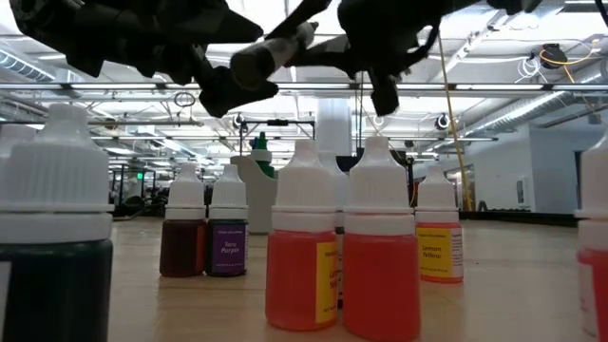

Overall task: Pick & Place food coloring
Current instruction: Put the large black food coloring bottle into the gray bin

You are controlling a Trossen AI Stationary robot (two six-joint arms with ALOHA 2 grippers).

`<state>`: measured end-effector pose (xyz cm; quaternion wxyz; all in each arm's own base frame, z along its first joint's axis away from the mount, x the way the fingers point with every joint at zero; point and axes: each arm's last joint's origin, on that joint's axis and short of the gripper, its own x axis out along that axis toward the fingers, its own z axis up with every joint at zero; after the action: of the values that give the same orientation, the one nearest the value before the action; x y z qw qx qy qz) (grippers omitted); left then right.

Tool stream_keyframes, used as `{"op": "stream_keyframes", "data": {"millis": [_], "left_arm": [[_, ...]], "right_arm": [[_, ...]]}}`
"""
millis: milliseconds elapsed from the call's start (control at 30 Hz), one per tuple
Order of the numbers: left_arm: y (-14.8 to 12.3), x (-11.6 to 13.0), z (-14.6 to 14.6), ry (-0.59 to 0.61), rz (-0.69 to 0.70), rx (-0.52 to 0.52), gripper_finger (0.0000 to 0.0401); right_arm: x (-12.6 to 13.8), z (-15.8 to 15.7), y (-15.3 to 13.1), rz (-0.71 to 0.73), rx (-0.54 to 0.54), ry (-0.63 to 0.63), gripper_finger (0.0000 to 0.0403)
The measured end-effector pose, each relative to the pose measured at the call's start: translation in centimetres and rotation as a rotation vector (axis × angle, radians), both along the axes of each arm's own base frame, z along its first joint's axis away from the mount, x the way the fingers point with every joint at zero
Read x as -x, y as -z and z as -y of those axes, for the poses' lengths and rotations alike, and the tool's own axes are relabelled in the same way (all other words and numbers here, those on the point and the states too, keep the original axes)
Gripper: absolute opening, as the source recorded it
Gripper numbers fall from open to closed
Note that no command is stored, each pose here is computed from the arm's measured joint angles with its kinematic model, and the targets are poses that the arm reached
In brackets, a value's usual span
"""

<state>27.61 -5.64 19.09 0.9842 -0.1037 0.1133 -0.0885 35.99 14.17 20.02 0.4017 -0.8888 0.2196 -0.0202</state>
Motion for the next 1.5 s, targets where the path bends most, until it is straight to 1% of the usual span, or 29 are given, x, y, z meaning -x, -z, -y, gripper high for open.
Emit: {"op": "stream_keyframes", "data": {"millis": [133,233,300,367,400,500,700,733,767,933,1067,1200,1367,1500], "left_arm": [[0.0,0.0,0.0,0.002,0.005,-0.011,0.0392],[-0.1,0.0,0.0,0.006,0.011,-0.023,0.0392],[0.0,0.0,0.0,0.006,0.011,-0.029,0.0392],[0.0,0.0,0.0,0.006,0.012,-0.036,0.0384],[0.0,0.0,0.0,0.006,0.012,-0.037,0.0373],[0.0,0.0,0.0,0.008,0.014,-0.04,0.0318],[0.1,0.0,0.0,0.005,0.001,-0.029,0.0162],[0.1,0.0,0.0,0.002,0.0,-0.026,0.0144],[0.1,0.0,0.0,0.001,0.0,-0.026,0.0136],[0.1,0.0,-0.3,-0.007,0.001,-0.032,0.0134],[0.1,0.0,-0.3,-0.003,0.004,-0.039,0.0132],[0.1,0.0,-0.4,-0.007,0.01,-0.081,0.0132],[0.0,-0.1,-0.5,-0.022,0.019,-0.119,0.0128],[-0.1,-0.1,-0.5,-0.018,0.032,-0.129,0.0124]], "right_arm": [[-0.3,0.4,-0.3,0.016,0.0,-0.033,0.01],[-0.5,0.7,-0.3,0.021,-0.025,-0.062,0.01],[-0.6,0.8,-0.2,0.02,-0.025,-0.057,0.01],[-0.6,1.0,-0.3,0.026,-0.034,-0.052,0.01],[-0.6,1.1,-0.2,0.028,-0.041,-0.048,0.01],[-0.7,1.2,-0.2,0.028,-0.045,-0.042,0.01],[-0.7,1.3,-0.1,0.01,-0.027,-0.028,0.01],[-0.6,1.3,0.0,0.001,-0.021,-0.03,0.01],[-0.6,1.3,0.0,-0.004,-0.019,-0.031,0.01],[-0.6,1.3,0.0,0.003,-0.036,-0.029,0.0101],[-0.6,1.1,0.0,0.055,-0.141,-0.019,0.011],[-0.6,1.0,-0.2,0.106,-0.223,-0.004,0.0133],[-0.4,0.6,-0.4,0.14,-0.25,-0.011,0.0159],[-0.1,-0.2,-0.7,0.18,-0.257,-0.008,0.017]]}}
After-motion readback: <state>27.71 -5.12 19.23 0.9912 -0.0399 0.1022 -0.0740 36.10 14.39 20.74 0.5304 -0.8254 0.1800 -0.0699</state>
